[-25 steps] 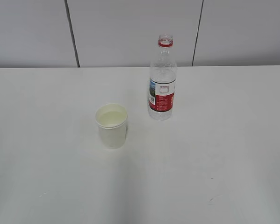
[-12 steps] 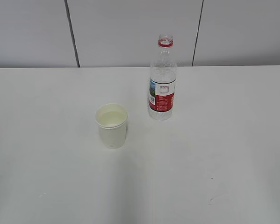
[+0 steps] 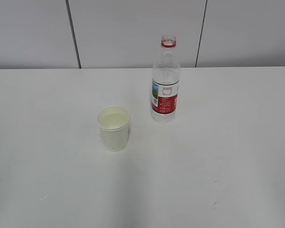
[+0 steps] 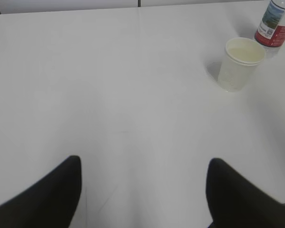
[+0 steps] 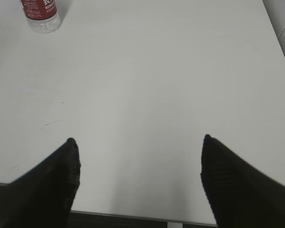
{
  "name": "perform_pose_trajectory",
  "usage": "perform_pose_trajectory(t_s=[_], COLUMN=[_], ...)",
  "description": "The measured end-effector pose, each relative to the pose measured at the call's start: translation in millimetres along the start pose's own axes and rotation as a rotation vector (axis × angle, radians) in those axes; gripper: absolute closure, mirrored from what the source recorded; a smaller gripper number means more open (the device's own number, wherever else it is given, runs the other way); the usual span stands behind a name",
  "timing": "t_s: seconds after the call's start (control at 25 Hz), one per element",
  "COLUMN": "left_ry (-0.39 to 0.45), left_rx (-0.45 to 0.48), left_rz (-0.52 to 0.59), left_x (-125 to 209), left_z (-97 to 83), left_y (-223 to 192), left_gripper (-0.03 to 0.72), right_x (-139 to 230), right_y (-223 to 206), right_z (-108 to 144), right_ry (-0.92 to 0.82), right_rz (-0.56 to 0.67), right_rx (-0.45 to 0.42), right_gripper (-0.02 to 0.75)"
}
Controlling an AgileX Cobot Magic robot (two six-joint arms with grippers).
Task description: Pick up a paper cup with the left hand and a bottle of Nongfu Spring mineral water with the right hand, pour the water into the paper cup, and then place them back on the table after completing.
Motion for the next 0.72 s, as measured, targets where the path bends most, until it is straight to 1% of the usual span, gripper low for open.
perform_pose_trajectory(t_s=[0.72], left_ry=[0.0], left_rx=[0.0], left_rz=[0.0], left_x=[0.0], left_z=[0.0], left_y=[0.0], left_gripper=[0.188], right_x=[0.0], right_y=[0.0], right_z=[0.0], right_ry=[0.0], right_rz=[0.0], right_rx=[0.0], right_gripper=[0.15])
Point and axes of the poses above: a point on each arm's last joint axis where the gripper is mounted, y pointing back along that axis away from the gripper, z along the wrist's bending axis when the last joint is at zero, x = y × z, the point moved 4 cm from there along -y, pointing out along that axis toward the gripper, and after that the axes turned 2 degrees about -y, right-handed, at the moved point
